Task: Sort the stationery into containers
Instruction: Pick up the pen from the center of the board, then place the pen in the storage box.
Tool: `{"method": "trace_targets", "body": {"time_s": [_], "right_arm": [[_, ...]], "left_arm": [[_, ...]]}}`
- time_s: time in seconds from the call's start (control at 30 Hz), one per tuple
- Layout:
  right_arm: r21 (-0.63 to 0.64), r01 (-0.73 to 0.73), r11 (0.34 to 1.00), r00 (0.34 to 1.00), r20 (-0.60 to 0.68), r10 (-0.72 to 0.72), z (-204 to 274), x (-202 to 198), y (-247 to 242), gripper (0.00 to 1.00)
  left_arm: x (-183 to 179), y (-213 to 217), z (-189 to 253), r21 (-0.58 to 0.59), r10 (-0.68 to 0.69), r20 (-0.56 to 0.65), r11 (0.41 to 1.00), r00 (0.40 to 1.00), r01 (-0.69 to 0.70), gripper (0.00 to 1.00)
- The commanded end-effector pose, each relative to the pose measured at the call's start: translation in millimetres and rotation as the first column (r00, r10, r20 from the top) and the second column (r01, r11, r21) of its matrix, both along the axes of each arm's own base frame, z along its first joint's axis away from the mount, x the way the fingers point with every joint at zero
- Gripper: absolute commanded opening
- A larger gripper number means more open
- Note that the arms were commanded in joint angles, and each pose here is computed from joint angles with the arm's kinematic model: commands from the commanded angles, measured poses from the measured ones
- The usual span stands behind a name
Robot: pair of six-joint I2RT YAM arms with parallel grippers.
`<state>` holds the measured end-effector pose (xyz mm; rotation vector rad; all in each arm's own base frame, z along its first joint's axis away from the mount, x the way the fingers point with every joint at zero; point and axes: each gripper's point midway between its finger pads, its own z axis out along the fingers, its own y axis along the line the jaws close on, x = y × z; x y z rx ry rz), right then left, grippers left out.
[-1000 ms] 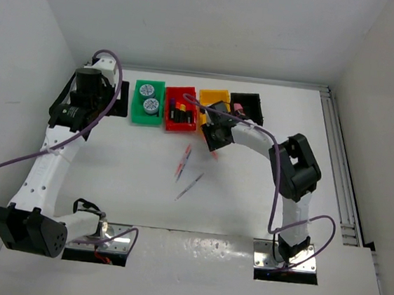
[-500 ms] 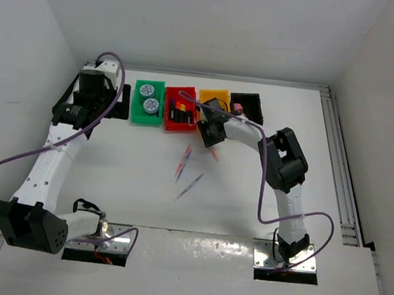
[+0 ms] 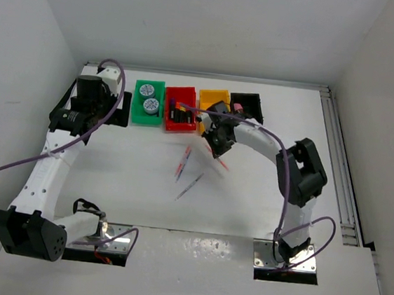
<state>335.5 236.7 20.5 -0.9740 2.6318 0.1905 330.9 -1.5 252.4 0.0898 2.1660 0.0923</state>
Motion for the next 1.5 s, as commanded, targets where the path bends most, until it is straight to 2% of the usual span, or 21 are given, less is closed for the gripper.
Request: {"method": "trace_targets", "body": {"time_s": [0.0, 0.13, 0.2, 0.37, 0.53, 0.67, 0.73, 1.0, 1.13, 1.3, 1.37, 1.4, 1.43, 1.47], "right_arm": [[0.057, -0.152, 0.987, 0.984, 0.097, 0.146, 64.7, -4.1, 5.3, 0.00], [0.140, -0.093, 0.986, 0.977, 0.203, 0.064, 106.9, 27.3, 6.7, 0.00], [0.193, -0.067, 0.979, 0.955, 0.295, 0.007, 124.6, 57.6, 9.5, 0.00], [0.248, -0.063, 0.967, 0.902, 0.429, -0.051, 138.6, 118.3, 13.4, 0.00], [0.319, -0.025, 0.947, 0.879, 0.458, -0.131, 129.3, 168.7, 17.8, 0.00], [0.364, -0.036, 0.931, 0.848, 0.504, -0.164, 131.8, 189.5, 19.4, 0.00], [0.403, -0.015, 0.915, 0.854, 0.481, -0.198, 124.5, 193.7, 23.9, 0.00], [0.430, -0.064, 0.900, 0.834, 0.519, -0.189, 108.0, 209.8, 34.7, 0.00], [0.407, -0.071, 0.911, 0.845, 0.510, -0.162, 91.5, 210.2, 37.2, 0.00], [0.313, -0.134, 0.940, 0.821, 0.566, -0.071, 75.2, 210.4, 30.2, 0.00], [0.300, -0.126, 0.946, 0.822, 0.565, -0.070, 69.3, 209.9, 25.6, 0.10], [0.294, -0.114, 0.949, 0.823, 0.564, -0.076, 68.7, 210.3, 23.5, 0.20], [0.297, -0.104, 0.949, 0.822, 0.563, -0.086, 70.0, 210.6, 22.5, 0.38], [0.306, -0.094, 0.947, 0.823, 0.559, -0.099, 75.0, 209.7, 22.1, 0.46]], "left_arm": [[-1.2, -10.8, 12.6, -0.022, -0.085, 0.059, 0.996, 0.995, 0.087, 1.00], [1.0, -16.9, 13.4, -0.046, -0.107, 0.064, 0.993, 0.992, 0.110, 1.00], [3.5, -17.3, 12.9, -0.047, -0.108, 0.067, 0.993, 0.992, 0.112, 1.00], [8.9, -18.2, 12.2, -0.053, -0.108, 0.056, 0.992, 0.993, 0.111, 1.00], [6.9, -14.4, 5.6, -0.046, -0.094, 0.030, 0.994, 0.995, 0.095, 1.00], [5.5, -12.2, 5.3, -0.037, -0.091, 0.029, 0.995, 0.995, 0.092, 1.00], [6.0, -11.6, 3.2, -0.036, -0.090, 0.023, 0.995, 0.996, 0.091, 1.00], [7.8, -9.8, -2.8, -0.036, -0.084, 0.006, 0.996, 0.996, 0.085, 1.00], [7.9, -8.5, -4.0, -0.028, -0.085, 0.003, 0.996, 0.996, 0.085, 1.00], [9.6, -6.4, -7.9, -0.029, -0.080, -0.009, 0.996, 0.997, 0.080, 1.00], [10.1, -6.8, -11.0, -0.033, -0.080, -0.021, 0.996, 0.997, 0.079, 1.00], [11.2, -6.7, -8.3, -0.032, -0.081, -0.015, 0.996, 0.997, 0.080, 1.00], [11.2, -7.0, -9.9, -0.031, -0.081, -0.023, 0.996, 0.996, 0.080, 1.00], [11.4, -6.0, -8.3, -0.031, -0.076, -0.020, 0.997, 0.997, 0.076, 1.00]]}}
